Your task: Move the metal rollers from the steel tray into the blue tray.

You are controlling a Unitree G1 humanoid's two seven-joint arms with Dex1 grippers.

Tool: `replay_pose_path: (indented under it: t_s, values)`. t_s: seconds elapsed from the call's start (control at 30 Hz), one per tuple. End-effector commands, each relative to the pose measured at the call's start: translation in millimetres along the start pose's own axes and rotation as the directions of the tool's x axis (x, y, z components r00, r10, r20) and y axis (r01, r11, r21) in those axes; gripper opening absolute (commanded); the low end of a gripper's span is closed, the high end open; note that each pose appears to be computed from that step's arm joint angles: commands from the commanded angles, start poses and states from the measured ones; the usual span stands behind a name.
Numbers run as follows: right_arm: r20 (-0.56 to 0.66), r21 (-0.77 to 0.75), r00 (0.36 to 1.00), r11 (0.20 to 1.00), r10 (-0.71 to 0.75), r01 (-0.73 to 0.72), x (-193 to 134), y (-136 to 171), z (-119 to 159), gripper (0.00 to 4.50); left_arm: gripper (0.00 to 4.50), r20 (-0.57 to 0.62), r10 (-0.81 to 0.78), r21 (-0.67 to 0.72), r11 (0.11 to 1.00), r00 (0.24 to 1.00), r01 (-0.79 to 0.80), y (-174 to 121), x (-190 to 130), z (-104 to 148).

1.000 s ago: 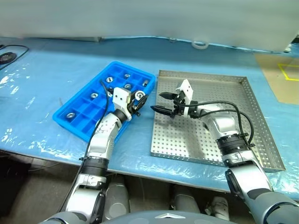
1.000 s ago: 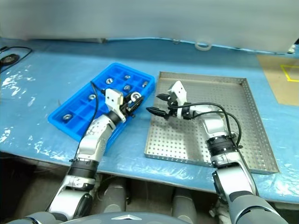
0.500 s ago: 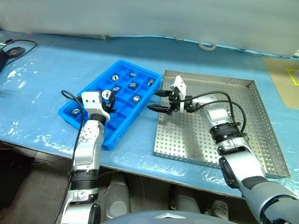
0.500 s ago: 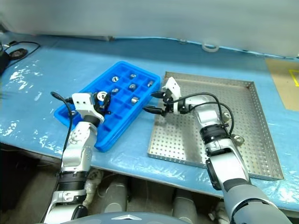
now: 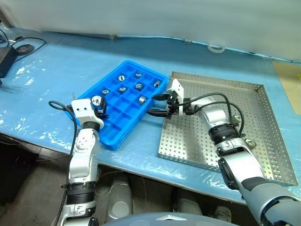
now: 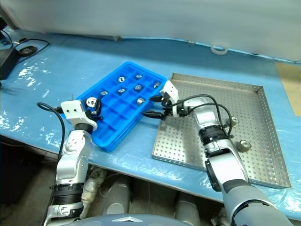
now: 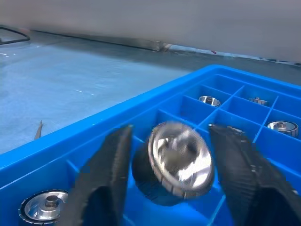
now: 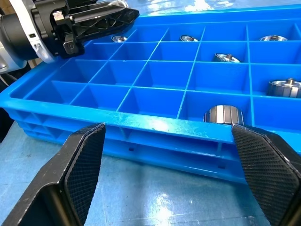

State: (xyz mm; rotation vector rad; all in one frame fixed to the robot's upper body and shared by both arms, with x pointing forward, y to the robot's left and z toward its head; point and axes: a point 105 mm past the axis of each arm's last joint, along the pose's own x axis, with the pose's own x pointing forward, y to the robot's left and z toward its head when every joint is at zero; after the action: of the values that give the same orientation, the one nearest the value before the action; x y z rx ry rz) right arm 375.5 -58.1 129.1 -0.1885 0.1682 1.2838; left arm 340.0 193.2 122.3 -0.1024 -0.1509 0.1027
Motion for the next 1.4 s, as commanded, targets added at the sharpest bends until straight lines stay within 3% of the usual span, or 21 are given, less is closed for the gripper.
replay_pose_path:
  t_s: [0.03, 0.1, 0.4, 0.53, 0.67, 0.83, 1.1, 1.4]
  values:
    - [0.03, -0.031, 1.0, 0.999, 0.008, -0.007, 0.4, 0.0, 11.3, 4.5, 3.87, -0.074, 0.059, 0.004, 0.998, 0.996, -0.058, 14.7, -3.4, -16.5]
    - [0.03, -0.03, 1.0, 1.0, 0.005, -0.005, -0.3, 0.4, 10.1, 4.5, 4.46, -0.078, 0.052, 0.001, 0.999, 0.996, -0.052, 13.0, -1.5, -16.4]
    - [0.024, -0.025, 0.999, 0.999, -0.041, 0.042, -10.3, -0.1, 3.3, 4.5, 4.46, -0.06, -0.101, -0.041, 0.994, 0.993, 0.098, -14.7, 11.5, -10.9]
    - [0.029, -0.025, 0.996, 0.996, -0.084, 0.085, -19.9, -3.3, 4.1, 4.5, 4.46, -0.136, -0.252, -0.059, 0.968, 0.958, 0.246, -45.8, 10.9, -27.8]
    - [0.032, -0.022, 0.988, 0.988, -0.152, 0.153, -35.0, -4.6, 1.7, 4.5, 4.46, -0.337, -0.49, -0.137, 0.87, 0.804, 0.473, -91.5, -8.1, -69.9]
    - [0.03, -0.002, 0.966, 0.966, -0.257, 0.258, -61.9, 2.6, -4.3, 4.5, 4.46, -0.407, -0.682, -0.22, 0.719, 0.608, 0.659, -129.8, -19.3, -82.1]
    - [0.017, 0.044, 0.897, 0.896, -0.443, 0.441, -105.9, 18.5, -15.0, 4.5, 4.46, -0.36, -0.816, -0.229, 0.547, 0.452, 0.805, -180.8, 5.5, -66.1]
    - [0.023, 0.053, 0.862, 0.861, -0.507, 0.505, -115.1, 22.8, -13.9, 4.5, 4.46, -0.326, -0.882, -0.248, 0.427, 0.341, 0.869, -217.0, 0.5, -61.6]
